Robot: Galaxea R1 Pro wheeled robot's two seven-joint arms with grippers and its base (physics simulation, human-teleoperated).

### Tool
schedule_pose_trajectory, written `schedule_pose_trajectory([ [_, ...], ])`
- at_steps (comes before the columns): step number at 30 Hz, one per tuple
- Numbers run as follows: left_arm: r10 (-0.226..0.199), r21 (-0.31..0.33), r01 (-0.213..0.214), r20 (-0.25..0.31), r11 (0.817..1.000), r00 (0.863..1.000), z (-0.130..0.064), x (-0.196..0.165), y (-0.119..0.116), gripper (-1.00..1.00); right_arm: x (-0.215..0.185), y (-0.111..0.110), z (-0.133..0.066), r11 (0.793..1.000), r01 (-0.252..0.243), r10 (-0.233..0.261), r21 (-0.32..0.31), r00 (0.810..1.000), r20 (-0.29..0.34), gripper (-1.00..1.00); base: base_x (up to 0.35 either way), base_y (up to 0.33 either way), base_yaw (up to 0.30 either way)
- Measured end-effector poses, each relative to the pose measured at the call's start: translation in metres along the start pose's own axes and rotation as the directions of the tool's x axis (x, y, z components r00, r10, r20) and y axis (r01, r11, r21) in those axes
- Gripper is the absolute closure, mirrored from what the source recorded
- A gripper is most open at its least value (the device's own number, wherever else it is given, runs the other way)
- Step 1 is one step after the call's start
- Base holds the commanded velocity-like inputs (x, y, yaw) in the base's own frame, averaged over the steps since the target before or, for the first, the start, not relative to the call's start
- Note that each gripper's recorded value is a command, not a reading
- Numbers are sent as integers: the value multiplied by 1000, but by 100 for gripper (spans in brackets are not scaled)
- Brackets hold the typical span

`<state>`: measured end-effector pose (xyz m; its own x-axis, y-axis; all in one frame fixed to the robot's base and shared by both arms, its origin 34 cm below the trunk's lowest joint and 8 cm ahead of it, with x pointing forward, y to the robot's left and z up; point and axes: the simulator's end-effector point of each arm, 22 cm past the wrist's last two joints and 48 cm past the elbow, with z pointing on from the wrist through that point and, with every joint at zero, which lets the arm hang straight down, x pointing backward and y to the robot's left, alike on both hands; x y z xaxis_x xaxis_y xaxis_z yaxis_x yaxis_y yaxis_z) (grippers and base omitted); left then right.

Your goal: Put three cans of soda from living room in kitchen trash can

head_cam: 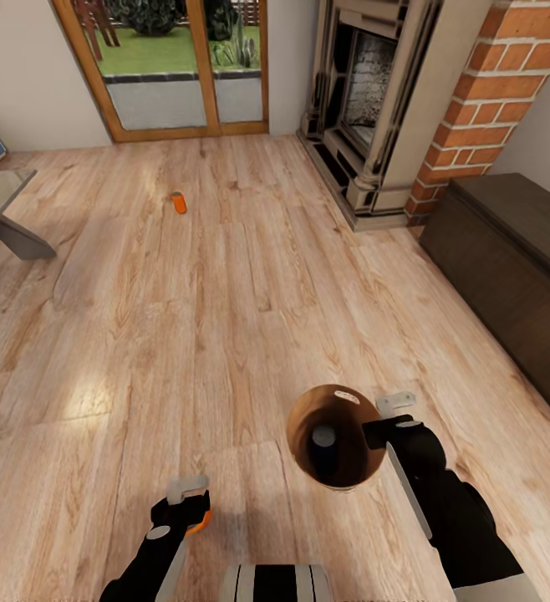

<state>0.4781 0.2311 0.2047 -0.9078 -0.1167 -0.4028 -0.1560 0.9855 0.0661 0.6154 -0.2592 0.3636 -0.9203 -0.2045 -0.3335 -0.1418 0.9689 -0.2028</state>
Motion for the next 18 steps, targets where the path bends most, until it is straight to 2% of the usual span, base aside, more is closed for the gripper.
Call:
schedule_pose_trajectory([
  [4, 1, -1, -1, -6, 1000, 1000, 1, 3, 0, -100, -32, -7, -7, 1000, -8, 7, 11, 998, 62, 100, 0, 0, 0],
  [18, 3, -3, -4, -28, 1000, 1000, 5, 14, 1, -100, -76, -17, -16, 999, -22, 18, 23, 990, 137, 100, 0, 0, 0],
])
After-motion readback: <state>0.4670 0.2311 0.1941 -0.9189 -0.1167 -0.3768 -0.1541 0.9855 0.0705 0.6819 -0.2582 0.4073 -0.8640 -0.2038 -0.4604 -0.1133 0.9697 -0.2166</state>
